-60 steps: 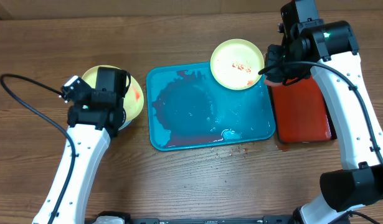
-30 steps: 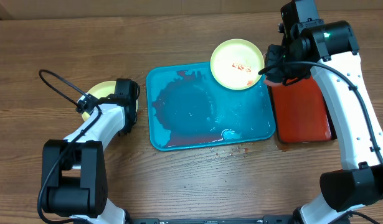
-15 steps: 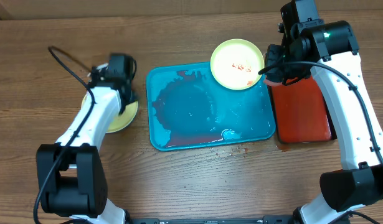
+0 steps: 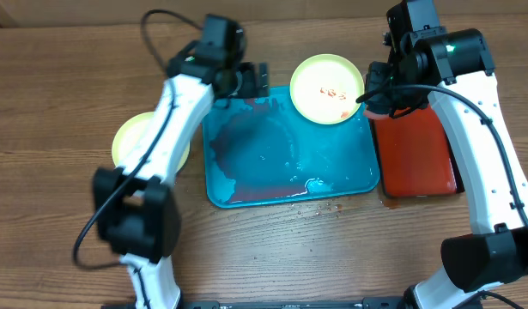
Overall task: Clean dirty plates on tray and stack at the side
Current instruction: 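Grip the upper yellow plate's rim with the left gripper and pull it to tray center, then carry the sponge with the right gripper onto the yellow plate, then scrub the yellow plate with the sponge while the left gripper holds it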
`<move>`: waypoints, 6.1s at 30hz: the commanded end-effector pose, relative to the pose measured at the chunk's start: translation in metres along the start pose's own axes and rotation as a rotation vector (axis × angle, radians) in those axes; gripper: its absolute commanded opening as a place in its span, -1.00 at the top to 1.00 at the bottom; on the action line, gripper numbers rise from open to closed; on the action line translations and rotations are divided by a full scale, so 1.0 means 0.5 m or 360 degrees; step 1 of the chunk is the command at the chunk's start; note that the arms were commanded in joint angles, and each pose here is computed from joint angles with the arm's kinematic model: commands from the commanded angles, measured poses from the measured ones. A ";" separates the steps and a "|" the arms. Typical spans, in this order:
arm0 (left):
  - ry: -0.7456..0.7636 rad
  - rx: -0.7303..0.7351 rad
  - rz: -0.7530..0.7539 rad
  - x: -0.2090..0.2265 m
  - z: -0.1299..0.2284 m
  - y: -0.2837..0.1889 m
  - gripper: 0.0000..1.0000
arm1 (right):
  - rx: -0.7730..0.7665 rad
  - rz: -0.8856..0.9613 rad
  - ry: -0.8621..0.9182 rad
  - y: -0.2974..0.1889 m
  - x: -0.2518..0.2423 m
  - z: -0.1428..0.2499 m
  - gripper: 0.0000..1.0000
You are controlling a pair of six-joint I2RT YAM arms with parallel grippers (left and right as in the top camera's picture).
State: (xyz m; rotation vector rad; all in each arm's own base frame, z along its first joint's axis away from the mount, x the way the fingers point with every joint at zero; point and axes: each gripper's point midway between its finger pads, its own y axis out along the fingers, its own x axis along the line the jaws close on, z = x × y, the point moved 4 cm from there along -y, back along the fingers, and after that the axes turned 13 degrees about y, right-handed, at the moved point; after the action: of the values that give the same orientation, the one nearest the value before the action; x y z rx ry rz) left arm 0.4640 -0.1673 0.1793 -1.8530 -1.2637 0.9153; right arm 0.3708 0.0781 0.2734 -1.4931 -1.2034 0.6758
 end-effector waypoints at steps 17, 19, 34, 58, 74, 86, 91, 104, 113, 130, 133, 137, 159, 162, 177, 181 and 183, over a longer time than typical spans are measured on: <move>-0.0267 0.0257 0.0151 -0.126 0.054 0.297 -0.33 | -0.0009 0.0001 0.0014 -0.009 -0.005 -0.001 0.92; -0.0268 0.0274 0.0146 -0.124 0.061 0.307 -0.28 | -0.0010 0.0000 0.0014 -0.009 -0.005 -0.001 0.92; -0.0226 0.0296 0.0012 -0.072 0.065 0.300 0.92 | 0.0015 -0.0037 0.0011 -0.010 0.002 0.003 0.92; -0.0155 0.1153 -0.0205 0.035 0.298 0.191 0.91 | 0.0279 -0.0349 -0.0071 0.172 0.165 0.139 0.92; -0.0048 0.1268 0.0223 -0.021 0.336 0.188 0.92 | 0.0610 -0.0013 0.0242 0.413 0.122 0.183 0.93; -0.0053 0.1202 0.0234 -0.010 0.322 0.198 0.92 | 0.0771 0.0119 0.0296 0.418 0.060 0.195 0.93; -0.0074 0.1178 0.0306 -0.022 0.316 0.200 0.92 | 0.0794 0.0099 0.0213 0.416 0.094 0.226 0.93; -0.0143 0.1099 0.0510 -0.033 0.295 0.201 0.92 | 0.1070 -0.0197 0.0087 0.484 0.214 0.342 0.92; -0.0187 0.1084 0.0500 -0.008 0.290 0.200 0.92 | 0.0847 0.0056 0.0092 0.474 0.150 0.251 0.93; -0.0198 0.1071 0.0495 0.003 0.286 0.200 0.92 | 0.0390 0.0464 -0.0139 0.460 0.081 0.138 0.92; -0.0198 0.1064 0.0500 0.002 0.285 0.201 0.92 | 0.0596 0.0075 -0.0211 0.493 0.152 0.177 0.93; -0.0202 0.1052 0.0521 -0.001 0.282 0.202 0.92 | 0.0788 -0.0254 -0.0168 0.502 0.208 0.206 0.93; -0.0204 0.1013 0.0540 -0.002 0.274 0.207 0.92 | 0.0803 0.0470 -0.0224 0.469 0.074 0.232 0.92; -0.0204 0.1014 0.0540 -0.002 0.274 0.207 0.92 | 0.0578 0.0764 -0.0166 0.458 0.029 0.190 0.93; -0.0205 0.1018 0.0540 -0.003 0.275 0.206 0.92 | 0.0478 0.0112 -0.0421 0.511 0.157 0.151 0.93; -0.0205 0.1017 0.0540 -0.003 0.274 0.206 0.91 | 0.0680 -0.0168 -0.0581 0.497 0.191 0.190 0.93; -0.0204 0.1017 0.0540 -0.003 0.275 0.206 0.92 | 0.0736 -0.0226 -0.0594 0.492 0.197 0.202 0.93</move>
State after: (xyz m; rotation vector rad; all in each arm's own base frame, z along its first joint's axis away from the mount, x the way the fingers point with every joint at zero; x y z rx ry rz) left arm 0.4005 -0.1735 0.0395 -1.5460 -0.6452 1.4673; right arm 0.4240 0.1791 0.0485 -1.2589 -1.2228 1.0701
